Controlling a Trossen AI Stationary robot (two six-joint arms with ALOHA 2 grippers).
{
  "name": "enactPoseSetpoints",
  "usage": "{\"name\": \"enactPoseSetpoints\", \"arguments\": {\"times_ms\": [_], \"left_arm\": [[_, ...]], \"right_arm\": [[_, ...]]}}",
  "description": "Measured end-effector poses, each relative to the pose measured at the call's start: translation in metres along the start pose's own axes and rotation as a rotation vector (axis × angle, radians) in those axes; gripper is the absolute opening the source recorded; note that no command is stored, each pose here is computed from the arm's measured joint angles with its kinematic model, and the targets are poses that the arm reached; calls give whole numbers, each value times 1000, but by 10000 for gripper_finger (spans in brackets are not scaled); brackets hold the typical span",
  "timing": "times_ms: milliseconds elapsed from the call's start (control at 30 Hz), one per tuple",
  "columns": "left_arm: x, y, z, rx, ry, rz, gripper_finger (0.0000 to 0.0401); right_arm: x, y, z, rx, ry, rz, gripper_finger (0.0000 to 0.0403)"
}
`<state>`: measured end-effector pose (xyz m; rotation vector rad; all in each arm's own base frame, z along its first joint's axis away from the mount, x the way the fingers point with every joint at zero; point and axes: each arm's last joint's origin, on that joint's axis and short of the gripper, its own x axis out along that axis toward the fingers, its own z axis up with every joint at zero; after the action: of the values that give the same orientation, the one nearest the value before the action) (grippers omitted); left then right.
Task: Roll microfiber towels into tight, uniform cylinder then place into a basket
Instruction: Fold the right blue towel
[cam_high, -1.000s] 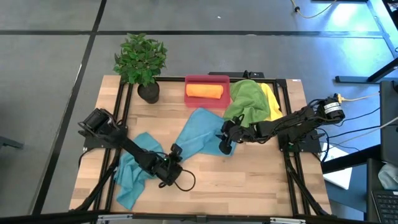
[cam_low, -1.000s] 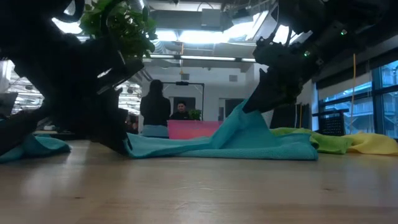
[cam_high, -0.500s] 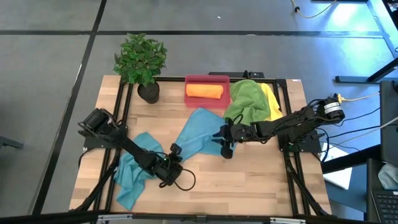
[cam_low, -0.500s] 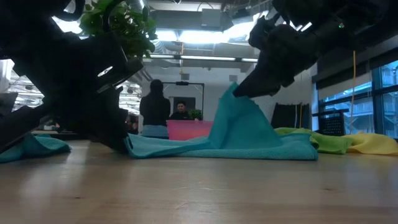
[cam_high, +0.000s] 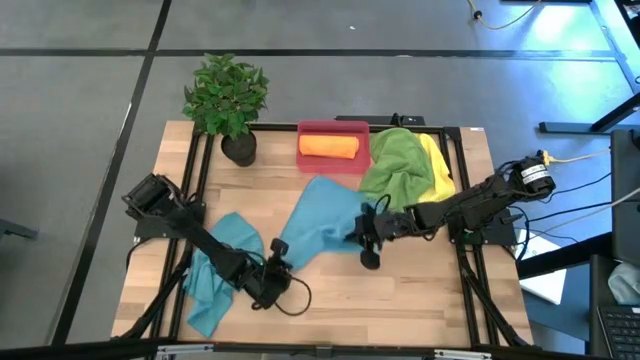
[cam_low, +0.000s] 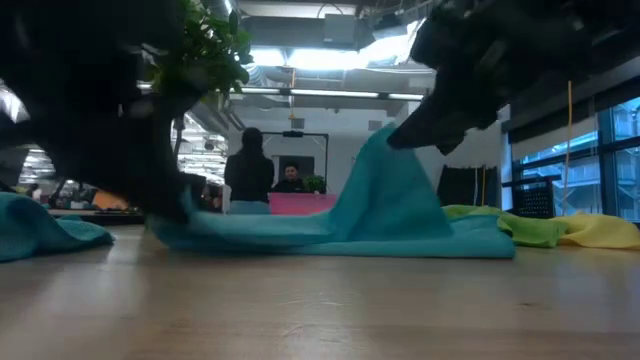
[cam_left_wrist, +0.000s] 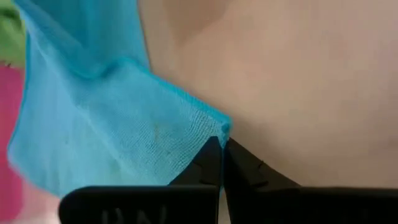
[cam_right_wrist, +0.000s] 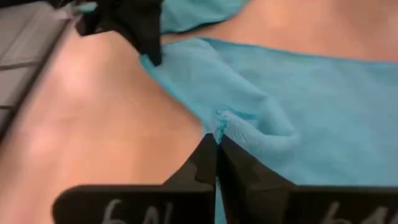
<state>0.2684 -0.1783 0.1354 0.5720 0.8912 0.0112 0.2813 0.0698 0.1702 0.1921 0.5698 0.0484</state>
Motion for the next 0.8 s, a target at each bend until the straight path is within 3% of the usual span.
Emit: {"name": "enactPoseSetpoints", "arguments": {"times_ms": [200,300,400,500,633,800], "left_arm": [[-46,-6,33,-120,-113,-107,0],[-64,-10,44,-195,-157,-225,0],[-75,-15,47,-236,-172,-275,0],[-81,-18,50,-239,-194,-259,0],[-75,-8,45,-223,-153,-133,0],[-57,19,32,-224,4,42,0]], "right_arm": [[-11,54,-16,65,72,265,6],[-22,84,-26,96,99,395,6],[-33,108,-37,103,108,450,7],[-40,119,-43,117,93,424,8],[-40,118,-49,107,93,326,8],[-37,95,-53,98,128,74,9]]}}
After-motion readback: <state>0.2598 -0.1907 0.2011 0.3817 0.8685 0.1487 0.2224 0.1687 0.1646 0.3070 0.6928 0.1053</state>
